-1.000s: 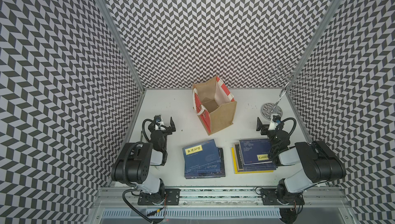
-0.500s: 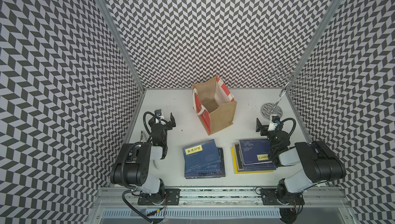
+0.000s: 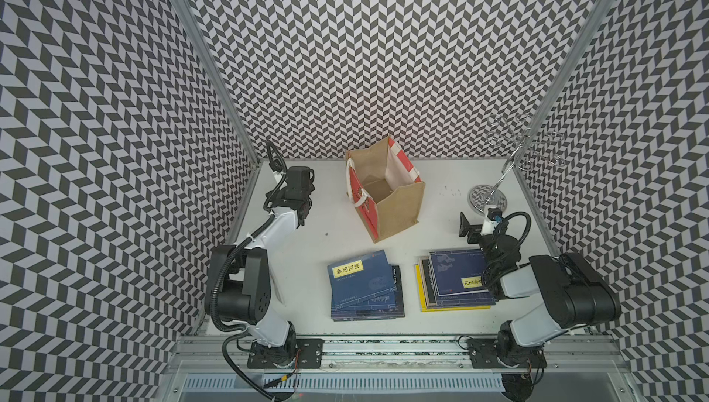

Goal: Put the books into the canvas bag
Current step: Pick up the book from the book.

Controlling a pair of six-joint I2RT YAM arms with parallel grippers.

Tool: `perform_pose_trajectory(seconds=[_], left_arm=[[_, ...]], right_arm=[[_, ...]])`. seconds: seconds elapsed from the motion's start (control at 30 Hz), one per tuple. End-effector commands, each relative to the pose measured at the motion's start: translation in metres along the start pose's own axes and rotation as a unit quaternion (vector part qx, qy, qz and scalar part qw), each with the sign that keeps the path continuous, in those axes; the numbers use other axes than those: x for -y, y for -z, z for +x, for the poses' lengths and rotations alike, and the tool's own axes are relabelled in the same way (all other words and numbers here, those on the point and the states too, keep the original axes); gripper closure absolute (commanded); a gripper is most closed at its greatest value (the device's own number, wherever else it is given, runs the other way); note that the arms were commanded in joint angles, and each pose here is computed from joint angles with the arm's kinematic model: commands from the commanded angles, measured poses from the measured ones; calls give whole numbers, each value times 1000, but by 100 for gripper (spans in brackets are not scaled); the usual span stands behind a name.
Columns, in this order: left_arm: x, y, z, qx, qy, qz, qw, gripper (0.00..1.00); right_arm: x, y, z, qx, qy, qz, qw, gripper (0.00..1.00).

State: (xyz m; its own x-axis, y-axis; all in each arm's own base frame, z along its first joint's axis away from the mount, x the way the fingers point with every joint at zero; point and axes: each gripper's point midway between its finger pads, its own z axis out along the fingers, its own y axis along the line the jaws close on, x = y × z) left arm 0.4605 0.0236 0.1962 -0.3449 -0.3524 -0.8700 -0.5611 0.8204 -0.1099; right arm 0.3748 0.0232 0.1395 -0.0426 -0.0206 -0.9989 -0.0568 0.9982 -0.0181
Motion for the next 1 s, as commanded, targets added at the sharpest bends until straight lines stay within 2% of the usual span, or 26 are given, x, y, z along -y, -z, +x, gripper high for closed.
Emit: perform_pose_trajectory(seconds=[0.0, 0.17, 0.3, 0.4, 0.6, 0.73, 0.87, 0.97], left_arm=[[8, 22, 36, -111, -26, 9, 993, 0], [35, 55, 36, -173, -45, 99, 979, 0], [56, 90, 44, -192, -57, 198, 960, 0], [64, 111, 58, -199, -79, 240, 947, 1], [64, 133, 66, -193, -110, 287, 932, 0], [60, 141, 65, -174, -115, 306, 929, 1], [58, 147, 70, -176, -109, 320, 924, 0], [52, 147, 77, -185, -106, 316, 924, 0]], right_arm=[[1, 0, -14, 27, 0, 2, 1000, 1], [1, 0, -12, 23, -2, 1, 1000, 0], [3, 1, -13, 25, -3, 2, 1000, 1], [9, 0, -7, 15, -14, 18, 1000, 1], [11, -8, -16, 25, -21, 11, 999, 1], [9, -9, -20, 24, -14, 5, 1000, 0], [3, -27, -27, -22, 0, 1, 1000, 0], [4, -34, -34, -51, -11, 31, 998, 0]])
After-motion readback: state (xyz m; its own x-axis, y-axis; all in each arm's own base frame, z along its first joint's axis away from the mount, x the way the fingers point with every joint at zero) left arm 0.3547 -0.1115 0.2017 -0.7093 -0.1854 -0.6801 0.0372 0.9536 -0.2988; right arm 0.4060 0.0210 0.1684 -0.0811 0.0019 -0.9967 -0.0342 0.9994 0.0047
